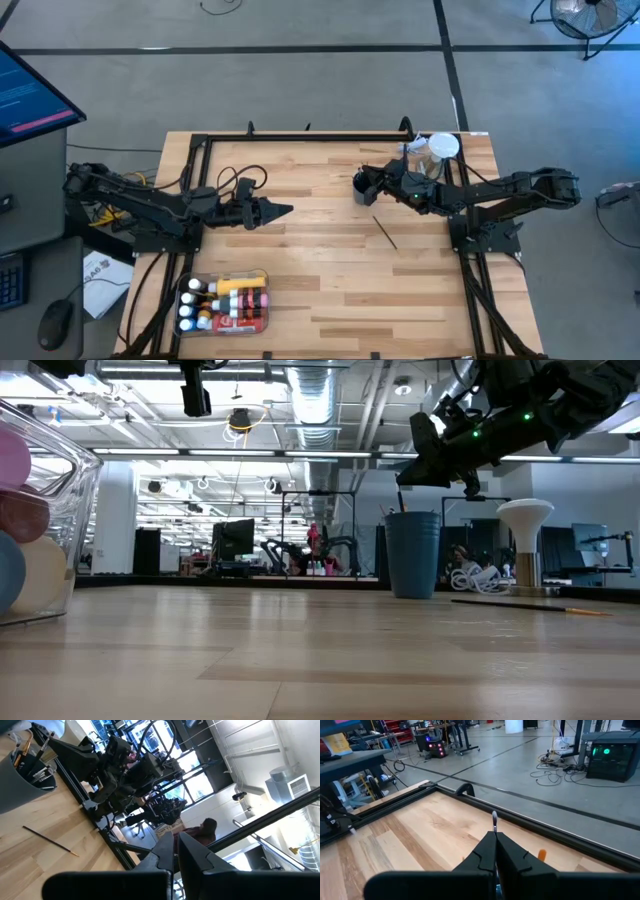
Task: Pick & Place Paint Supplies
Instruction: Put the left paint brush into the blue cup, then put the paint brush into the blue cup
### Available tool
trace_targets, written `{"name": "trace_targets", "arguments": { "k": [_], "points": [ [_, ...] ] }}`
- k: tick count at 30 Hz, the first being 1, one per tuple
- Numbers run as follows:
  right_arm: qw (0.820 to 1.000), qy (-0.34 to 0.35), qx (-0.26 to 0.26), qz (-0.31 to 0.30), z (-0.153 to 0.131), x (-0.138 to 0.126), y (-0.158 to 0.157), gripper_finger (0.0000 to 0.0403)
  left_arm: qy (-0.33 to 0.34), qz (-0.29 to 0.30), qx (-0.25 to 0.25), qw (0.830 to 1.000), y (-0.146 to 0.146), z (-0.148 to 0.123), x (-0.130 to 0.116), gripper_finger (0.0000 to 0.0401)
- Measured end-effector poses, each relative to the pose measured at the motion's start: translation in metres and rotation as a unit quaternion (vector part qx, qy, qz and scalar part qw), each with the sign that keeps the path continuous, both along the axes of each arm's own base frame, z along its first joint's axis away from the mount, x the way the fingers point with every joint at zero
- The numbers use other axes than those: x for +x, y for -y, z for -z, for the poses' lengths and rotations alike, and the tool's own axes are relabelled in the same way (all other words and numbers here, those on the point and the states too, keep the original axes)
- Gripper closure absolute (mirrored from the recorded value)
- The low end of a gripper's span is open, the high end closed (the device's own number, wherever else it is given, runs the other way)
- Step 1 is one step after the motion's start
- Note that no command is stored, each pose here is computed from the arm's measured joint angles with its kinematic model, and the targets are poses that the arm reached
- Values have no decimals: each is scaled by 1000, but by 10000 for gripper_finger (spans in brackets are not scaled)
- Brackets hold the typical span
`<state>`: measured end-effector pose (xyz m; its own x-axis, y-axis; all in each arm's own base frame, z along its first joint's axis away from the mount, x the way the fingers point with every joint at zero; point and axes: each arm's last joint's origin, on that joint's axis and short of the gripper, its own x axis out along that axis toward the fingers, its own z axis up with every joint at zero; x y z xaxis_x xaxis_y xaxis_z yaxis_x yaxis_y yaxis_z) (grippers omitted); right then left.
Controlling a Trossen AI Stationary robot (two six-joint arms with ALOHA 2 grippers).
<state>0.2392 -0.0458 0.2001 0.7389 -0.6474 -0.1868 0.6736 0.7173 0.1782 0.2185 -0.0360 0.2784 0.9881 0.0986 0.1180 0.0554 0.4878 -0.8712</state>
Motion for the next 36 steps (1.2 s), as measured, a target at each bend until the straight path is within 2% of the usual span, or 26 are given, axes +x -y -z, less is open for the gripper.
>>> {"name": "trace_targets", "arguments": {
  "k": [10, 22, 27, 32, 36],
  "points": [
    [1000, 5, 6, 0, 0, 0, 0, 398, 0, 0, 2, 1000, 0, 0, 0, 401],
    [1000, 7, 7, -9, -2, 0, -3, 284, 0, 0, 4, 1000, 0, 0, 0, 401],
    [999, 36, -7, -25, -19, -3, -9, 252, -1, -1, 7, 1000, 0, 0, 0, 401],
    [994, 101, -28, -41, -57, -12, -17, 239, 0, 2, 18, 1000, 1, 0, 1, 401],
    [985, 160, -31, -64, -88, -26, -27, 242, -26, 29, 40, 998, 6, 4, 20, 401]
  ]
}}
